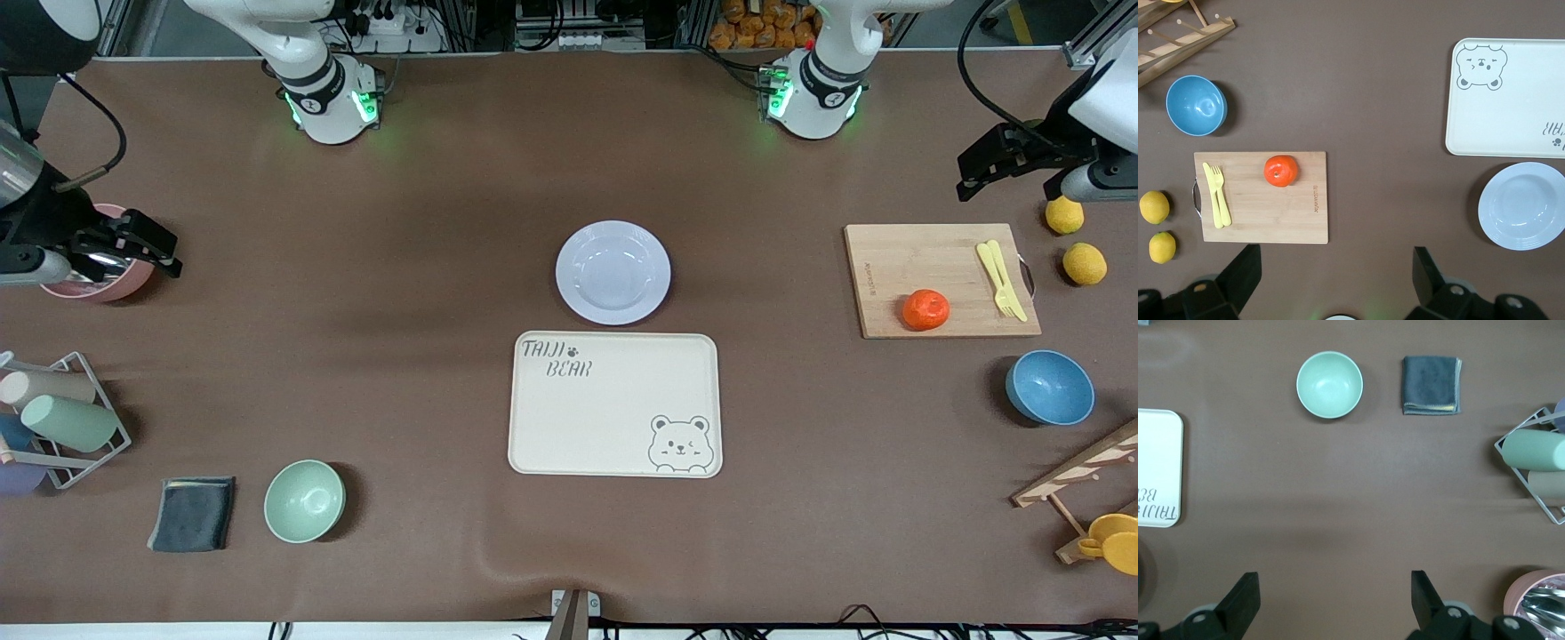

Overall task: Place orange and plate with both arms
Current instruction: 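Move the left gripper toward the orange on the cutting board, then grasp the orange with the left gripper while the right gripper reaches out, then lift the orange off the cutting board with the left gripper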

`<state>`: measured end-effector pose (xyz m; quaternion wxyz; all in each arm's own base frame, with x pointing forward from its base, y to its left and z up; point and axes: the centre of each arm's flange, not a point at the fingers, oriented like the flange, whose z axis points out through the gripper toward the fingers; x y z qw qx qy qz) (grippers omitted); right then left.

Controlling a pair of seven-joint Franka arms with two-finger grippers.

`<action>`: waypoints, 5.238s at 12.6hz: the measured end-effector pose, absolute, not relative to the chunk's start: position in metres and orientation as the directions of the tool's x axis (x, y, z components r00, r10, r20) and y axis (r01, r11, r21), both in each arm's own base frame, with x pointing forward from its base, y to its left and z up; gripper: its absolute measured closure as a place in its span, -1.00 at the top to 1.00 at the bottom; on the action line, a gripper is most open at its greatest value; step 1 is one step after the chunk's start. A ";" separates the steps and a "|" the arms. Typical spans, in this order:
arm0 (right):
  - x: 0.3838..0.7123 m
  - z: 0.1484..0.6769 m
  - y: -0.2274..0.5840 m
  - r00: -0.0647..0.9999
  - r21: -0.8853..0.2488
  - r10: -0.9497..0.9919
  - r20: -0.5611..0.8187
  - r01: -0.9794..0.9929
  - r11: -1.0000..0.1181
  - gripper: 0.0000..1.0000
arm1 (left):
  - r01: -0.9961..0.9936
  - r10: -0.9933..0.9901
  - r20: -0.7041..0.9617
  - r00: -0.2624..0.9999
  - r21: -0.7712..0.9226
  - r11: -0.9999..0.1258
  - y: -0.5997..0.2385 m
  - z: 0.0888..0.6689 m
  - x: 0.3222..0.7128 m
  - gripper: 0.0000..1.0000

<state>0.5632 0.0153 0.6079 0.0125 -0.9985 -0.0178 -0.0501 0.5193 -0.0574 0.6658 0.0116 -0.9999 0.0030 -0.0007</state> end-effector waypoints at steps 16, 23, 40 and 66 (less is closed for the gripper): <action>0.562 0.609 0.013 0.996 -0.024 0.030 0.082 0.032 -0.999 1.00 | 0.118 0.125 -0.092 0.988 -0.077 -0.990 -0.015 0.614 0.544 1.00; 0.565 0.586 0.016 1.000 -0.062 0.024 0.009 0.025 -0.998 1.00 | 0.154 0.166 -0.112 0.980 -0.110 -0.982 0.018 0.531 0.566 1.00; 0.594 0.445 0.064 0.946 -0.428 -0.047 -0.319 -0.189 -0.884 1.00 | 0.205 0.216 -0.117 0.969 -0.095 -0.974 0.061 0.406 0.571 1.00; 0.582 0.296 0.116 0.885 -0.664 -0.052 -0.463 -0.385 -0.640 1.00 | 0.245 0.259 -0.180 0.949 -0.099 -0.964 0.123 0.194 0.525 0.92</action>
